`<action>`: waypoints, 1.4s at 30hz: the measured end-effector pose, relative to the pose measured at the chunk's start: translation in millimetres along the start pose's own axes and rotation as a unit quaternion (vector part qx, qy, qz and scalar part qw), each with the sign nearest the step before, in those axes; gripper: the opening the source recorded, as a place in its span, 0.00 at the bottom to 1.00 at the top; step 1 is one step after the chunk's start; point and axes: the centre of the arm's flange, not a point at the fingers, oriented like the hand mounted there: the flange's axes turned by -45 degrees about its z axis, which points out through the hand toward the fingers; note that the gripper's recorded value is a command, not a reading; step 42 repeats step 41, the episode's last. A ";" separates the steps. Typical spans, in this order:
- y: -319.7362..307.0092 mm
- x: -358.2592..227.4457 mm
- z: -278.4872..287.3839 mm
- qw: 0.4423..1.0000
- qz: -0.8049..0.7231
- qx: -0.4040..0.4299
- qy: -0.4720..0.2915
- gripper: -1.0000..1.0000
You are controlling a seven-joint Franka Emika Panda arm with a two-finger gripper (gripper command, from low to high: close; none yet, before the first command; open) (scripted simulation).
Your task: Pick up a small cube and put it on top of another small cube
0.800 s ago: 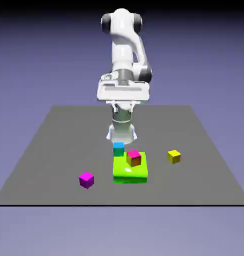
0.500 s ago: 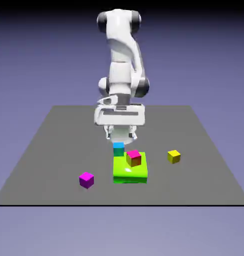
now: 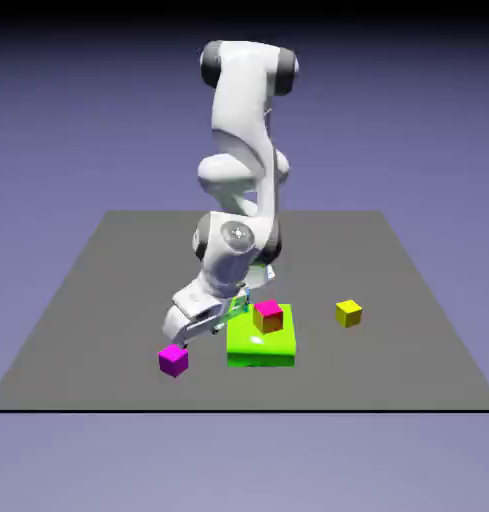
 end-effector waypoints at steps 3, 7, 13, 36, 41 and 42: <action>5.3 -1.4 16.5 0.999 -0.027 0.005 -0.042 0.50; 4.6 3.9 78.5 0.999 -0.027 0.005 -0.042 0.50; 5.8 1.0 37.0 0.999 -0.027 0.005 -0.042 0.00; -134.9 41.6 -125.7 0.958 0.231 0.162 -0.046 0.00; -145.0 45.2 -92.6 0.959 0.230 0.161 -0.046 1.00; -145.0 45.2 -92.6 0.959 0.230 0.161 -0.046 1.00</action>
